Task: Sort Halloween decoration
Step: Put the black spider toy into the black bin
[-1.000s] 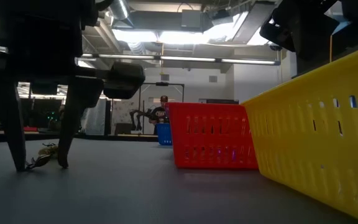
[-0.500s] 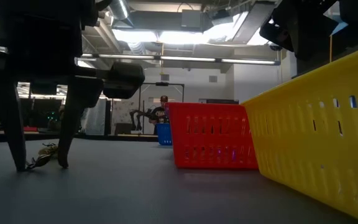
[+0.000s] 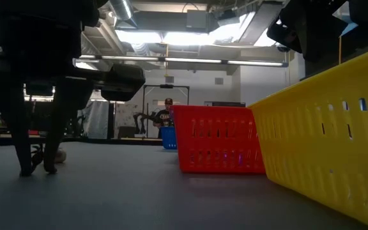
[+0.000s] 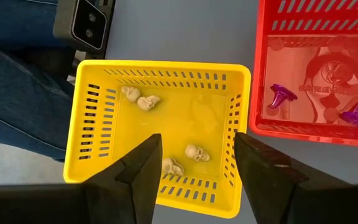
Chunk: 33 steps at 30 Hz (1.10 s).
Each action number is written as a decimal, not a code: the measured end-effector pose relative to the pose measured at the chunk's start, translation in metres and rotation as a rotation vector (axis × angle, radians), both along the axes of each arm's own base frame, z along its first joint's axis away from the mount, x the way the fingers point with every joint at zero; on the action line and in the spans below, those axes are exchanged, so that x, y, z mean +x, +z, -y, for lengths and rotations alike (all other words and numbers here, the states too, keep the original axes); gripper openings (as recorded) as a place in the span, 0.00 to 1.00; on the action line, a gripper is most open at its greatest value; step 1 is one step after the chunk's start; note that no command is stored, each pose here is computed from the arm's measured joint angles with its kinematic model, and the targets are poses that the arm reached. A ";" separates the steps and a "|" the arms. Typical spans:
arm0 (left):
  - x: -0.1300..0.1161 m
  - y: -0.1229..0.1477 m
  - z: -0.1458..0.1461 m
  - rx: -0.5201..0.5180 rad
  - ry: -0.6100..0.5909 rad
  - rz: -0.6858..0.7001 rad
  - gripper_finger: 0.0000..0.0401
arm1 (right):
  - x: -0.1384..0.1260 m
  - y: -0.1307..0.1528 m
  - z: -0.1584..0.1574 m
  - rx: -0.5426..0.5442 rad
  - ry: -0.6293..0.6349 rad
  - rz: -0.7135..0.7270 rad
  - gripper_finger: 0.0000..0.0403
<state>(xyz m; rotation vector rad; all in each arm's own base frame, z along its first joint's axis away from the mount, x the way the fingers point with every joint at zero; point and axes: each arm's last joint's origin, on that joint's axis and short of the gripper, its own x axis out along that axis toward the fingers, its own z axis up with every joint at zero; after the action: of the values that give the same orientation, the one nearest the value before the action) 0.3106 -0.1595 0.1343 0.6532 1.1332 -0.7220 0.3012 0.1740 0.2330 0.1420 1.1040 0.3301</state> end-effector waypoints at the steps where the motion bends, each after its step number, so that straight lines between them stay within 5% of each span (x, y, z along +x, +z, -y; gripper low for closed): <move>1: 0.000 0.000 0.000 -0.001 0.004 -0.001 0.10 | 0.000 0.000 0.000 0.000 0.000 0.000 0.49; 18: -0.002 0.005 0.001 -0.008 0.028 0.006 0.01 | 0.000 0.000 0.000 0.000 0.000 0.000 0.49; 33: 0.011 0.060 -0.050 0.004 0.258 0.233 0.01 | 0.000 0.000 0.000 0.001 -0.002 0.000 0.49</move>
<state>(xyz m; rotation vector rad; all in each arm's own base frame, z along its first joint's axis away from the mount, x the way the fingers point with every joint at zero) 0.3214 -0.1098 0.1948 0.5656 0.9807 -0.4117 0.3012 0.1740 0.2332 0.1438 1.1040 0.3291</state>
